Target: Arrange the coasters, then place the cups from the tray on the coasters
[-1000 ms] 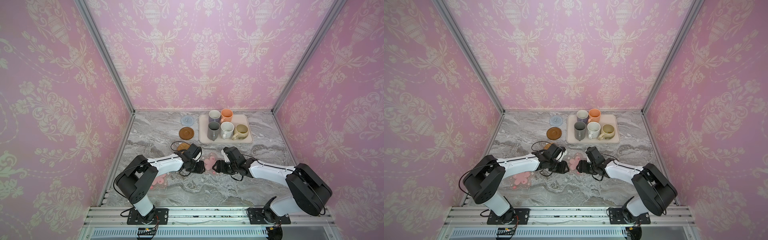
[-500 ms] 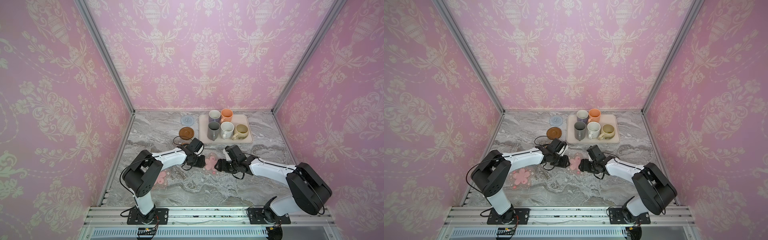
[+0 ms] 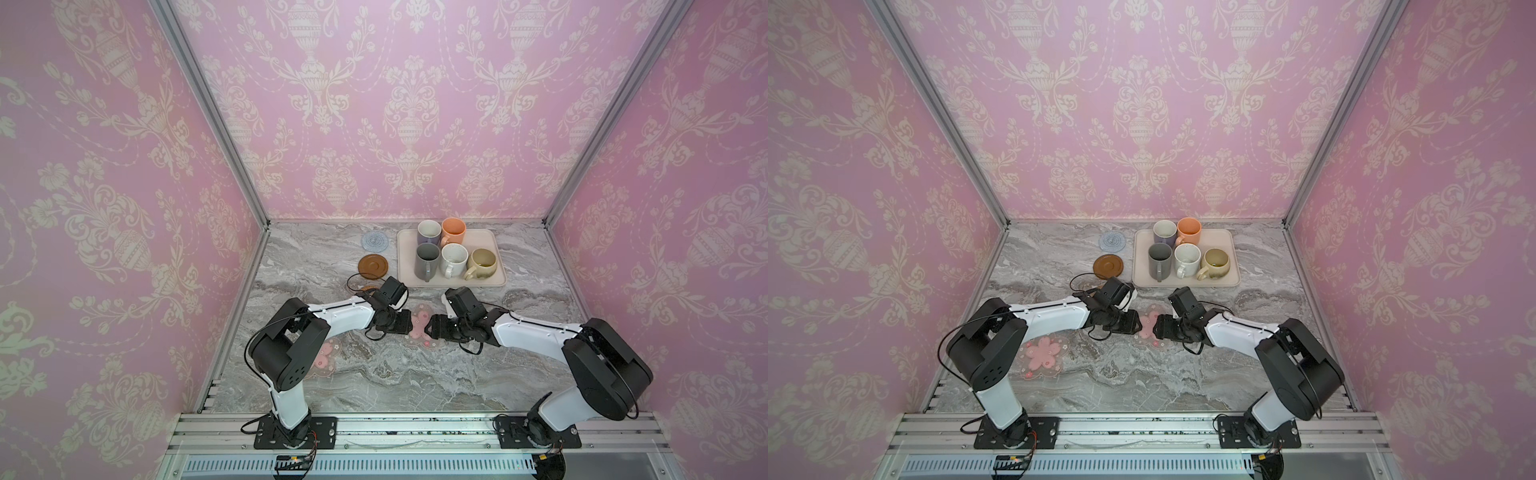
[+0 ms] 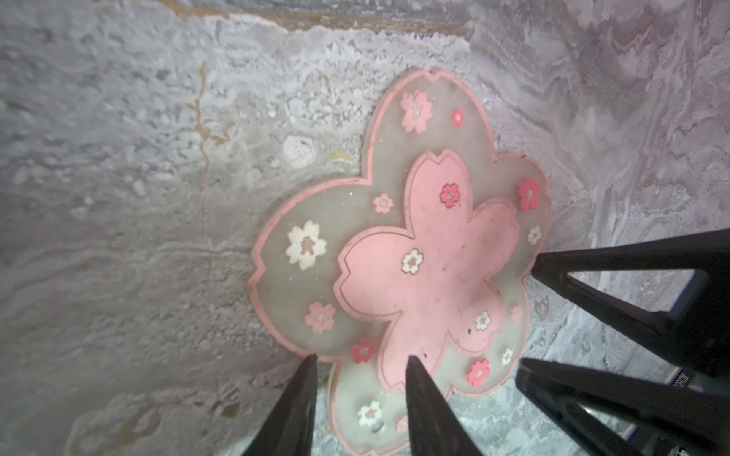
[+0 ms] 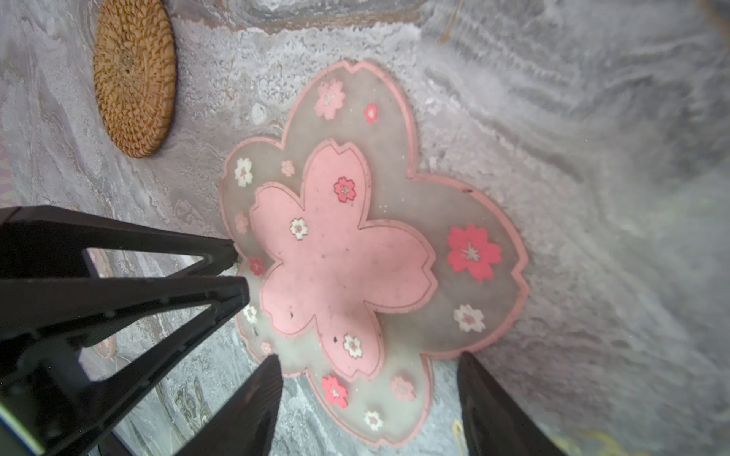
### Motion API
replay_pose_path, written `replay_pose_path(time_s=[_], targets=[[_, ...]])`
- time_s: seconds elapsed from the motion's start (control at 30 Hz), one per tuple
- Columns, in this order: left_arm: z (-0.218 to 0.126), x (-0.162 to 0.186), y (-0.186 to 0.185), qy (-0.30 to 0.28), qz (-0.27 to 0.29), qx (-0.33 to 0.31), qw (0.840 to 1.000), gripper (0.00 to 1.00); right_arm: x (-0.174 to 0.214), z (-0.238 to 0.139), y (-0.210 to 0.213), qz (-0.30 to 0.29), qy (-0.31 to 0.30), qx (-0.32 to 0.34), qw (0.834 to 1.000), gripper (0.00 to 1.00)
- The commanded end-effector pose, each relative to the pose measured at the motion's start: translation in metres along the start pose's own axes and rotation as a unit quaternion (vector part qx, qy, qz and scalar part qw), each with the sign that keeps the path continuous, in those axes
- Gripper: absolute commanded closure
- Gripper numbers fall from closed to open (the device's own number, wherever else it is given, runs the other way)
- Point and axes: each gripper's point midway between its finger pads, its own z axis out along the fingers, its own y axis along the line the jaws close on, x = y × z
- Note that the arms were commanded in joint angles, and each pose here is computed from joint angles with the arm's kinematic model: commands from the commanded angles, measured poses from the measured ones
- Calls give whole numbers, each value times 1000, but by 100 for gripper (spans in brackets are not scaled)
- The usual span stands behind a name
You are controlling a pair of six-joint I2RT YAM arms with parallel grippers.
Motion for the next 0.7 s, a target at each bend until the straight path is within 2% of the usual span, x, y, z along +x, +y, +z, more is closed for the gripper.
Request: replay_pose_path(time_s=[0.0,0.27,0.47,0.67], targets=[[8,33,0,38,-17,10,999,60,74,12,-45,24,119,75,990,29],[-1,53,13,33,-27,5,999,60,90,16,-37,14,133,62,989,29],[-5,53,16,25,-30,-2,999,60,91,19,-20,-12,137,65,988,29],[-12,54,19,18,-26,-7,999,60,91,18,-13,-9,132,58,989,29]])
